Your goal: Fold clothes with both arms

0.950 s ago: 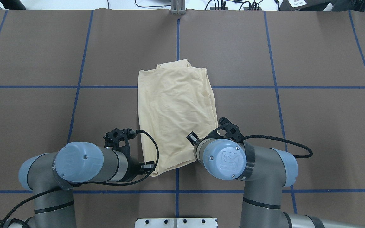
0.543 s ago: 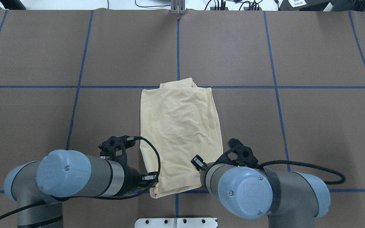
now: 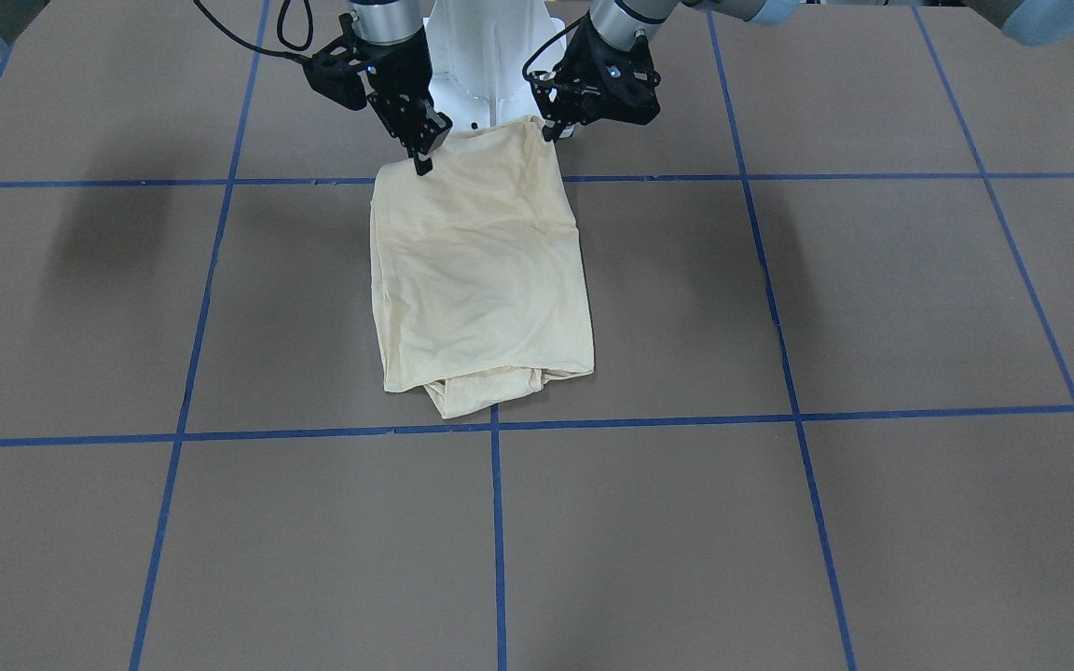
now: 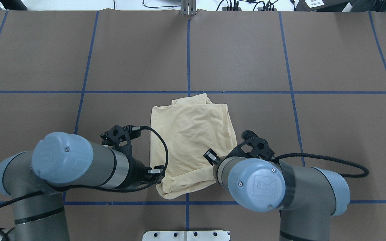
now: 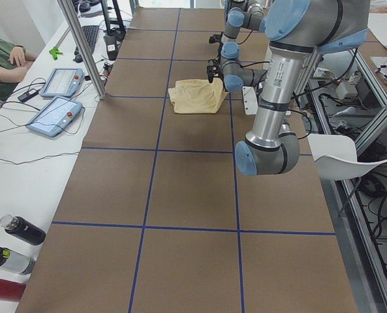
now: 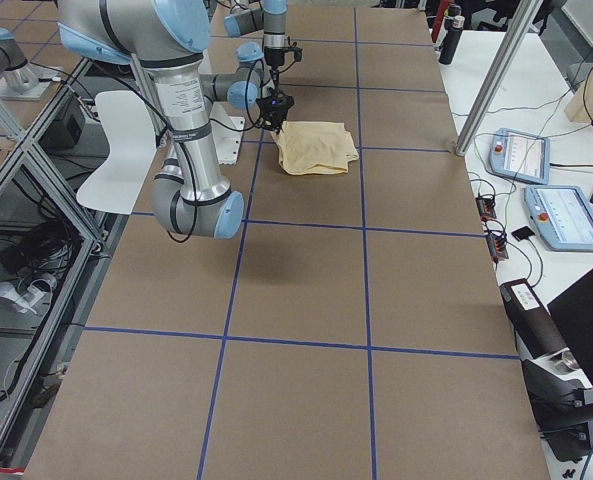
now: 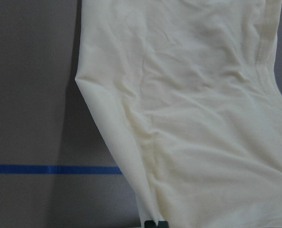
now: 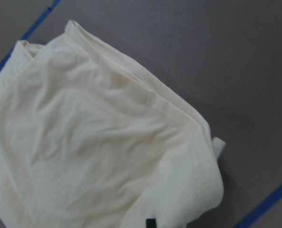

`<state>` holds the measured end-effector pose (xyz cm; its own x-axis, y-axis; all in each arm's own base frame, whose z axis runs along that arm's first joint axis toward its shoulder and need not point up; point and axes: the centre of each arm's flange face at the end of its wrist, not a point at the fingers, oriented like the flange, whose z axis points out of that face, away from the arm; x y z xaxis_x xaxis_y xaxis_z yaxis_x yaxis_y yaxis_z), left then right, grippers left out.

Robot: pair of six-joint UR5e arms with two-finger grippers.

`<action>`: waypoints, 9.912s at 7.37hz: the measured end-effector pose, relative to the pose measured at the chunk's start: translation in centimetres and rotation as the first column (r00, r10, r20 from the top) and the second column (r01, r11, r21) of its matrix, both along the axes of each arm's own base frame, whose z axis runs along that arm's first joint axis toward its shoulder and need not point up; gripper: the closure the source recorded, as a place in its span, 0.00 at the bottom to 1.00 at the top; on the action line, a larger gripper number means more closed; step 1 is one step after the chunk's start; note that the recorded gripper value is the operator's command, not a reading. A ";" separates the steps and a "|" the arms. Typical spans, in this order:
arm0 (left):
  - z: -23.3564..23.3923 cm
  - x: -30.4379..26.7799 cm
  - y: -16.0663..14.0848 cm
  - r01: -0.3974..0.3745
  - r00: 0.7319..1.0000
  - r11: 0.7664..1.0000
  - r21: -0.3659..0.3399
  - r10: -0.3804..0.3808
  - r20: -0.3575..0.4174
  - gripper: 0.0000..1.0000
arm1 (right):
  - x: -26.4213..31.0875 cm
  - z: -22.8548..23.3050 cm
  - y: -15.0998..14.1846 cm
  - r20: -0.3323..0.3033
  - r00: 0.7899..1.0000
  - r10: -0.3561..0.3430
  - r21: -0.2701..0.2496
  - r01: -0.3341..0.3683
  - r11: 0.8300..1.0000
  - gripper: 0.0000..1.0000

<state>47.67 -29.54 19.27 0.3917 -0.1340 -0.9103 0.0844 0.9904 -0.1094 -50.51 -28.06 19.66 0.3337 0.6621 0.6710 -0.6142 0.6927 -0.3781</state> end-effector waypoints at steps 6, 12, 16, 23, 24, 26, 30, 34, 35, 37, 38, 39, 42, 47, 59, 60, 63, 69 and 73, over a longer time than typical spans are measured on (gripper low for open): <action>1.8 2.2 -19.8 0.142 0.971 0.978 0.155 -0.168 0.171 1.00 | -4.9 3.1 -18.1 -0.070 0.993 0.090 0.118 -0.082 0.990 1.00; 4.1 1.5 -23.4 0.091 0.963 0.961 0.261 -0.152 0.221 0.00 | -2.2 3.8 -23.0 -0.119 0.991 -0.064 0.209 0.088 0.974 0.00; 4.0 1.1 -23.3 0.080 0.968 0.953 0.291 -0.144 0.205 0.00 | 2.0 4.9 -26.4 -0.119 0.981 -0.150 0.192 0.171 0.966 0.00; 10.1 -12.5 -24.5 -0.117 0.955 0.830 0.546 -0.056 0.290 0.00 | 34.6 27.0 -32.2 -0.372 0.774 -0.513 0.261 0.618 0.742 0.00; 11.7 -15.4 -25.4 -0.155 0.952 0.813 0.561 -0.028 0.304 0.00 | 40.9 31.8 -31.9 -0.388 0.735 -0.556 0.281 0.669 0.688 0.00; 16.9 -23.1 -27.2 -0.237 0.930 0.766 0.597 0.002 0.367 0.00 | 51.1 41.1 -28.8 -0.400 0.673 -0.622 0.328 0.739 0.589 0.00; 32.0 -43.7 -27.4 -0.315 0.864 0.797 0.515 0.017 0.502 0.00 | 55.5 47.2 -23.3 -0.393 0.649 -0.652 0.334 0.761 0.556 0.00; 41.2 -53.3 -22.7 -0.346 0.857 0.814 0.466 0.073 0.510 0.00 | 55.6 46.0 -23.6 -0.379 0.682 -0.625 0.321 0.731 0.602 0.00; 42.5 -53.4 -22.2 -0.343 0.861 0.828 0.444 0.087 0.501 0.00 | 55.6 46.1 -23.5 -0.376 0.684 -0.625 0.318 0.729 0.606 0.00; 46.1 -53.5 -19.8 -0.331 0.871 0.865 0.378 0.126 0.474 0.00 | 55.6 46.5 -23.0 -0.370 0.685 -0.628 0.312 0.728 0.611 0.00; 46.6 -53.5 -19.2 -0.334 0.868 0.869 0.366 0.131 0.480 0.00 | 55.6 46.6 -22.9 -0.369 0.685 -0.628 0.311 0.728 0.612 0.00; 46.5 -53.6 -19.1 -0.337 0.862 0.867 0.367 0.128 0.490 0.00 | 55.7 46.5 -22.8 -0.370 0.686 -0.627 0.311 0.727 0.612 0.00; 46.0 -53.6 -19.0 -0.339 0.859 0.863 0.374 0.122 0.498 0.00 | 55.6 46.2 -22.8 -0.367 0.691 -0.622 0.310 0.722 0.619 0.00; 46.5 -53.6 -18.3 -0.344 0.859 0.862 0.372 0.128 0.496 0.00 | 55.6 46.1 -22.9 -0.365 0.696 -0.619 0.308 0.717 0.625 0.00; 46.6 -53.6 -18.2 -0.342 0.860 0.863 0.371 0.129 0.493 0.00 | 55.6 45.2 -22.8 -0.363 0.709 -0.605 0.309 0.704 0.639 0.00; 46.6 -53.6 -18.2 -0.342 0.861 0.863 0.372 0.129 0.492 0.00 | 55.6 45.2 -22.8 -0.363 0.709 -0.605 0.310 0.704 0.639 0.00; 46.7 -53.6 -18.2 -0.342 0.861 0.864 0.369 0.131 0.491 0.00 | 55.6 45.1 -22.8 -0.363 0.709 -0.605 0.310 0.704 0.639 0.00; 47.0 -53.6 -18.1 -0.340 0.862 0.867 0.365 0.132 0.489 0.00 | 55.6 45.4 -22.6 -0.360 0.709 -0.607 0.307 0.704 0.640 0.00; 47.0 -53.5 -18.1 -0.340 0.863 0.867 0.365 0.133 0.487 0.00 | 55.6 45.6 -22.4 -0.357 0.709 -0.609 0.304 0.704 0.642 0.00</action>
<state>-5.82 -47.67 66.25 0.7238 0.3737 -0.5800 -0.2230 0.9222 0.3158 5.09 -50.41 65.29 0.7323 -0.0915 0.6748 0.0359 0.9947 0.0960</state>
